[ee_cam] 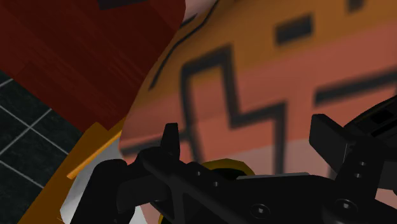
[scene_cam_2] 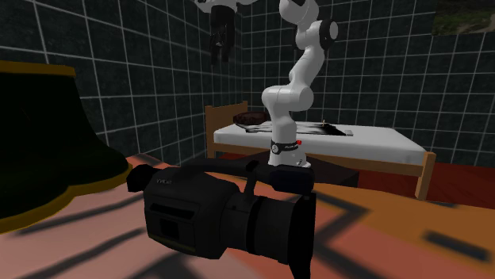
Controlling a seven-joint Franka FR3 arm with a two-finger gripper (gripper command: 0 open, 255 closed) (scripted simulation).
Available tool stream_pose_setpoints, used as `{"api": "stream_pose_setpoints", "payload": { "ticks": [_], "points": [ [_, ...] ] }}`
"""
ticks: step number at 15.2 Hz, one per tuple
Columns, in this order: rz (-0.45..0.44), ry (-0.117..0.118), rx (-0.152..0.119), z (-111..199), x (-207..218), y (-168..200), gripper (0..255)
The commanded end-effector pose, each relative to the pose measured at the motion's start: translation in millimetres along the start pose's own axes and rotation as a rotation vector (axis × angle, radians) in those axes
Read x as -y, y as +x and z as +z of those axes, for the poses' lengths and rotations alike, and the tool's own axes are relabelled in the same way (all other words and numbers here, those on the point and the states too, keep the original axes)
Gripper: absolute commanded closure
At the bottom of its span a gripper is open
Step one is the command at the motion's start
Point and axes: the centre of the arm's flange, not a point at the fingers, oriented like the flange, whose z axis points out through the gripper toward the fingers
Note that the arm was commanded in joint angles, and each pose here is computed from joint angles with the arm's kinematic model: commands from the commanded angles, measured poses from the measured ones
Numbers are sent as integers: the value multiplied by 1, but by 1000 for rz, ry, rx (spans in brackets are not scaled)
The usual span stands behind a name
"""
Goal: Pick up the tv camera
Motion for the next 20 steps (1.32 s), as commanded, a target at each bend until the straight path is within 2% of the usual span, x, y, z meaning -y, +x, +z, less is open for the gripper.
{"api": "stream_pose_setpoints", "payload": {
  "ticks": [1,10,20],
  "points": [
    [0,0,0,0,0,0,0],
    [230,-9,41,42,111,16,0],
    [485,-19,87,92,227,60,0]
  ]
}}
